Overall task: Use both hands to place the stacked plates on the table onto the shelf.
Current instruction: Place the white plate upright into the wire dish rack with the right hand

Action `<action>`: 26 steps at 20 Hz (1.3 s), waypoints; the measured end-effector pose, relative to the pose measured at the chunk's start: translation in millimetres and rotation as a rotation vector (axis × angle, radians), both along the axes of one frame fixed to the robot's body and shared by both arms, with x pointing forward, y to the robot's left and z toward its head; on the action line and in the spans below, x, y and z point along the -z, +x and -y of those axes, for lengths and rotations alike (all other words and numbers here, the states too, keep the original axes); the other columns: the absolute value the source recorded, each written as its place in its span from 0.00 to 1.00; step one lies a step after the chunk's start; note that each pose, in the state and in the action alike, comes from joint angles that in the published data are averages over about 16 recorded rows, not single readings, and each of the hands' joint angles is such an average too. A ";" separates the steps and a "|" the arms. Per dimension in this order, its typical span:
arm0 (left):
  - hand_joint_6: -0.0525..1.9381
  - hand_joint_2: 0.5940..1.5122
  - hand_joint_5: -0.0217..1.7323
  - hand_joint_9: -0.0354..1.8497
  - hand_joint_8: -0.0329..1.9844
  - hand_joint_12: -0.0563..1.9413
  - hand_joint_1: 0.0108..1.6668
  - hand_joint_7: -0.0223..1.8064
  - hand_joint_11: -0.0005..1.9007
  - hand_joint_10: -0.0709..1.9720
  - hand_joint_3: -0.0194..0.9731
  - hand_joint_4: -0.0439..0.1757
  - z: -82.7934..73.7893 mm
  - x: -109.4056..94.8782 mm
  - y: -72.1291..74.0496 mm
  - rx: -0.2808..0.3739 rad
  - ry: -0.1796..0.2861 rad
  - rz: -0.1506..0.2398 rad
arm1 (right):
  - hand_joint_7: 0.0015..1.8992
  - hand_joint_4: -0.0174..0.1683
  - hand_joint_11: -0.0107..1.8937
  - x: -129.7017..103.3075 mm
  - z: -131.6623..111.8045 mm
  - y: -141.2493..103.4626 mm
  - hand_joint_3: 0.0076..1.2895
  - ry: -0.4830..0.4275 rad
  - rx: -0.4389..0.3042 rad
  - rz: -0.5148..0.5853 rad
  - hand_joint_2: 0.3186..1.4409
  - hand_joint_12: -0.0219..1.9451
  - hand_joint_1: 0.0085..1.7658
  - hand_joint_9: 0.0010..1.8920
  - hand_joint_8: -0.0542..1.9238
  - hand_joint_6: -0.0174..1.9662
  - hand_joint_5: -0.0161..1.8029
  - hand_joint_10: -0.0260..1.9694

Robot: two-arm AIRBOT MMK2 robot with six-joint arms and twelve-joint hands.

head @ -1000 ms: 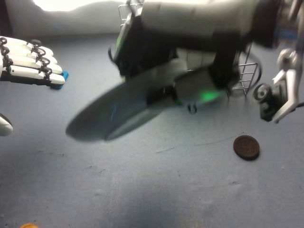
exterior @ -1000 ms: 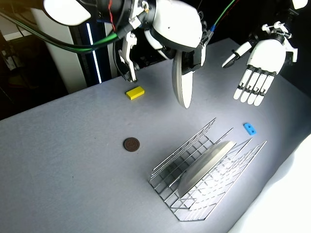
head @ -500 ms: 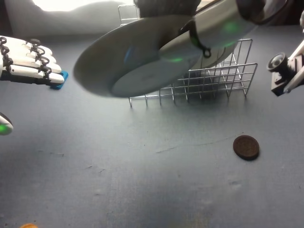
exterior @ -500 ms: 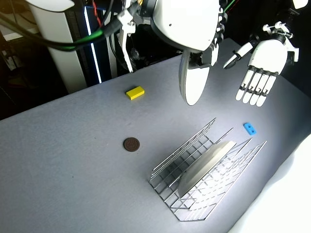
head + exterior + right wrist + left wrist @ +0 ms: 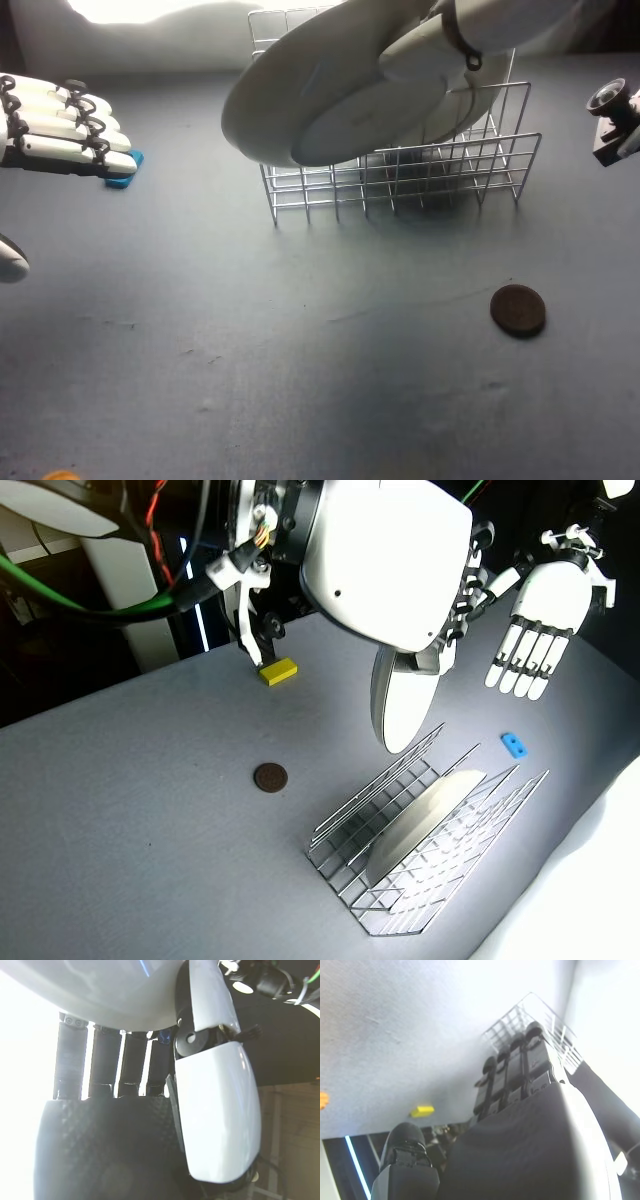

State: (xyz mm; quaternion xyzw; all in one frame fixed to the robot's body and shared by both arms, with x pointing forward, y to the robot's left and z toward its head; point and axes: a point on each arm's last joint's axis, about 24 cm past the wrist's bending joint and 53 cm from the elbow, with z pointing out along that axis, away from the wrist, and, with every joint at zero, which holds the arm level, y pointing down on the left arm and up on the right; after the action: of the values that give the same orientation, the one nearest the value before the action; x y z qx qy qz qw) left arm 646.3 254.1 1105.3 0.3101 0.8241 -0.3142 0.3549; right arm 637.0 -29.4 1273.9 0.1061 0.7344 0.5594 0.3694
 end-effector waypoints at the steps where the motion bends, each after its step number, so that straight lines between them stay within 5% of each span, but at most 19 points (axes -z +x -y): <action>1: 0.03 0.57 0.02 0.03 0.02 0.03 0.00 0.02 0.01 0.04 0.04 0.19 0.1 -0.1 0.0 0.000 0.000 0.000 | 0.62 0.07 0.52 1.6 3.0 3.2 0.00 0.002 0.009 -0.007 0.60 0.59 0.72 0.67 0.36 0.39 0.56 0.17; 26: 0.03 0.57 0.02 0.03 0.02 0.03 0.00 0.02 0.01 0.04 0.04 0.19 3.1 -0.2 -1.7 0.011 0.002 0.001 | 0.60 0.05 0.50 48.1 31.1 49.8 0.00 0.003 0.135 -0.105 0.62 0.60 0.72 0.69 0.41 0.43 0.55 0.12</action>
State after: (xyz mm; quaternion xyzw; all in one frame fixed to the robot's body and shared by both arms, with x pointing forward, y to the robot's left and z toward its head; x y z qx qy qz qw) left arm 644.6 251.0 1105.5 0.3151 0.8224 -0.3153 0.3534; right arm 686.7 -60.5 1225.8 0.1850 0.7431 0.5281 0.3672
